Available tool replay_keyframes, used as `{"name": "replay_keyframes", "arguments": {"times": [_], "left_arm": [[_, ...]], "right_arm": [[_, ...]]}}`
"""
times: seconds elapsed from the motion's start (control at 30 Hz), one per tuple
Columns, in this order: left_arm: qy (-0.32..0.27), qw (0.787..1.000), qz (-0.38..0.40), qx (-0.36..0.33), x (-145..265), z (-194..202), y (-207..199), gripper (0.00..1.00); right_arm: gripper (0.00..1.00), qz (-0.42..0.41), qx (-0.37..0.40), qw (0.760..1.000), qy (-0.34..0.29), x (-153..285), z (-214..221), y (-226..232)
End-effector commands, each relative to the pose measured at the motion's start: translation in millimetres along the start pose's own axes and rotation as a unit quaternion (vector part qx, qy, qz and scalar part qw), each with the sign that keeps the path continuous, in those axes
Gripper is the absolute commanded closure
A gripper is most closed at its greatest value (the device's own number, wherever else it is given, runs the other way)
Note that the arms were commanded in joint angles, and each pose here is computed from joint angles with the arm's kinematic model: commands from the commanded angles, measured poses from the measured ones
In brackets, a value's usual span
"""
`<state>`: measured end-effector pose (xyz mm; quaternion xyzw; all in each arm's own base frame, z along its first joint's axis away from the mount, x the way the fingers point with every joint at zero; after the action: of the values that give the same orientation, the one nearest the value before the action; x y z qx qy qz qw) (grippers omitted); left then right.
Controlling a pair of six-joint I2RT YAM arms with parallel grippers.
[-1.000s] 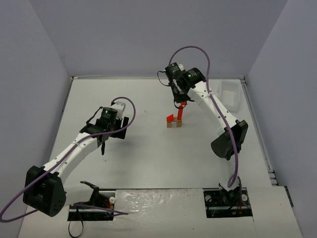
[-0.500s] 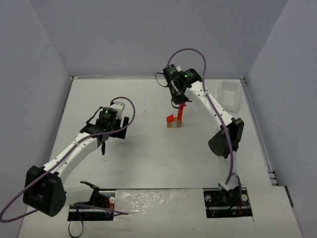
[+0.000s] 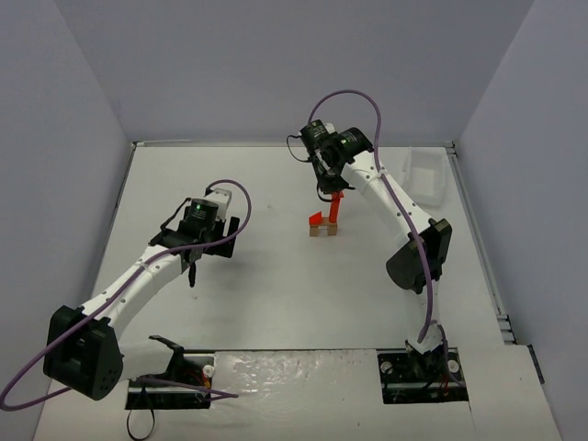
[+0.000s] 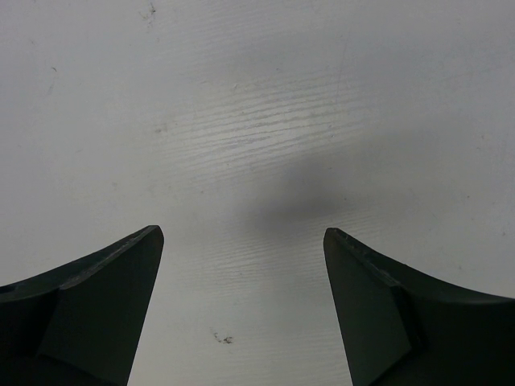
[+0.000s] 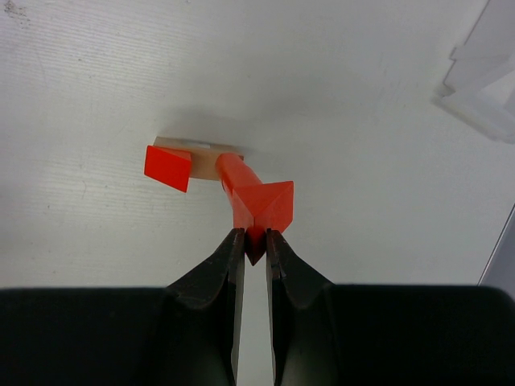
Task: Build the wood block tower
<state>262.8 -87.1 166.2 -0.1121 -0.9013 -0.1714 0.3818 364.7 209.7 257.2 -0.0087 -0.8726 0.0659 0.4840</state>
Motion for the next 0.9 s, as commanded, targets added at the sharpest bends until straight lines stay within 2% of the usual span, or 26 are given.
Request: {"name": "replay_keyframes", "arguments": {"times": [0.0,0.87], "left_arm": [[-0.033,0.999,-0.013,0.013,2.3,-16.5,5.3,0.22],[-0.035,0.999,-0.013,0.017,4.3,-16.5,5.6,0.22]], "right_arm": [[1.00,-0.001,-0.003,1.000,-0.012,12.9,-1.2,-1.3],[1.00,0.015,-0.012,1.000,-0.007,10.1,4.3,-3.4]]}}
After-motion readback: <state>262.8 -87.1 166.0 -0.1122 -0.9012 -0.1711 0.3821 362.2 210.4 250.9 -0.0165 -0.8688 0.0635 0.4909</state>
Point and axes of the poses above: each gripper's point midway between its finger pads, its own x axis back along the fingers, its own y axis along the line the jaws close on, z = x × y, the point moved 6 cm from there along x, back along the fingers, and after that the axes turned 11 degrees about -x, right-handed, at the moved point
